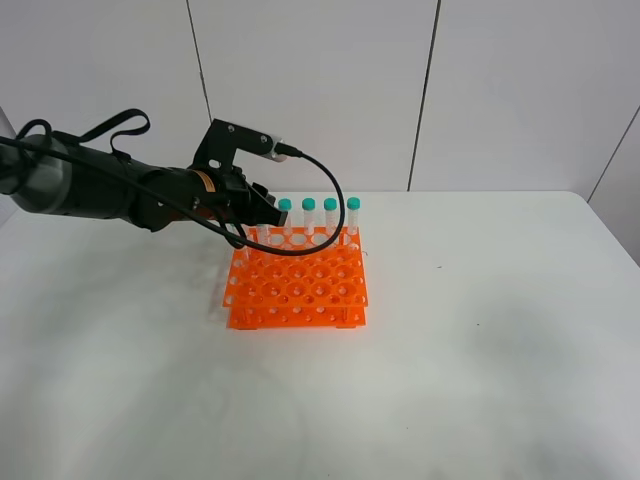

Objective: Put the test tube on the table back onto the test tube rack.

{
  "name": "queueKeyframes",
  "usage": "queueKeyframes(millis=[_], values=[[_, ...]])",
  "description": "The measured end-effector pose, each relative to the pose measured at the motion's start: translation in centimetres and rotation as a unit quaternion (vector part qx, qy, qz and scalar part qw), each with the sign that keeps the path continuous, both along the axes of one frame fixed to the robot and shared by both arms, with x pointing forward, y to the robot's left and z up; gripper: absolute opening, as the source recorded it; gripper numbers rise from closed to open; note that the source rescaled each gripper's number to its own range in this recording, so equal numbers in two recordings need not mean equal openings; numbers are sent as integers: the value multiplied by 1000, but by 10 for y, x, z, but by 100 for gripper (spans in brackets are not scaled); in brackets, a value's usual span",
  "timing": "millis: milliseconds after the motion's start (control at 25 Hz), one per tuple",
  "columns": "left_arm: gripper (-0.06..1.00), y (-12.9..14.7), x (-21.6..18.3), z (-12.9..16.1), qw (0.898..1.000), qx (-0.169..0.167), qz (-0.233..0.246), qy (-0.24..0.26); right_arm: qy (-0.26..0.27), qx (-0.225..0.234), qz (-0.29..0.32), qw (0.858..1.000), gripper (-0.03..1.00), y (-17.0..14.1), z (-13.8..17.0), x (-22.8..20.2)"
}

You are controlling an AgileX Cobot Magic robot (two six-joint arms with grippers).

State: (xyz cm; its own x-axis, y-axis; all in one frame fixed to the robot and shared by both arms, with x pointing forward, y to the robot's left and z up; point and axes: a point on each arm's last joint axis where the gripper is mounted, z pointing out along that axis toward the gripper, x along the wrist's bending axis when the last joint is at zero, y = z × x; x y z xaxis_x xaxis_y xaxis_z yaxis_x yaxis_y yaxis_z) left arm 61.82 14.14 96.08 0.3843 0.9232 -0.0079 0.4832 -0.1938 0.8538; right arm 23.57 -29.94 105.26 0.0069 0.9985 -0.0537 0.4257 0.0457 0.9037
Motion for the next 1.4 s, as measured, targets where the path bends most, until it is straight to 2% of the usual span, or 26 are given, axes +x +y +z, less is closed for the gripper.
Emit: queueKeyframes(millis=[240,440,560,680,880,1000,1040,1120,1200,1240,1320,1400], values=[[23,15,-3,24,1000,-2,16,-2,0,0,0,1000,85,0,0,0],[23,63,4,37,997,-6,81,9,0,0,0,1000,85,0,0,0],[23,92,5,38,992,-3,119,36,0,0,0,1000,85,0,0,0],[23,116,2,41,989,18,132,58,0,0,0,1000,85,0,0,0],[23,146,-6,38,984,47,129,114,0,0,0,1000,85,0,0,0],[24,152,-13,32,979,57,115,159,0,0,0,1000,85,0,0,0],[26,152,-14,31,978,62,109,167,0,0,0,1000,85,0,0,0],[42,151,-17,30,976,70,96,181,0,0,0,1000,85,0,0,0],[71,150,-19,31,975,67,95,189,0,0,0,1000,85,0,0,0],[82,150,-21,32,974,62,97,195,0,0,0,1000,85,0,0,0],[93,149,-25,37,972,55,99,205,0,0,0,1000,85,0,0,0],[97,148,-32,41,969,53,92,224,0,0,0,1000,85,0,0,0]])
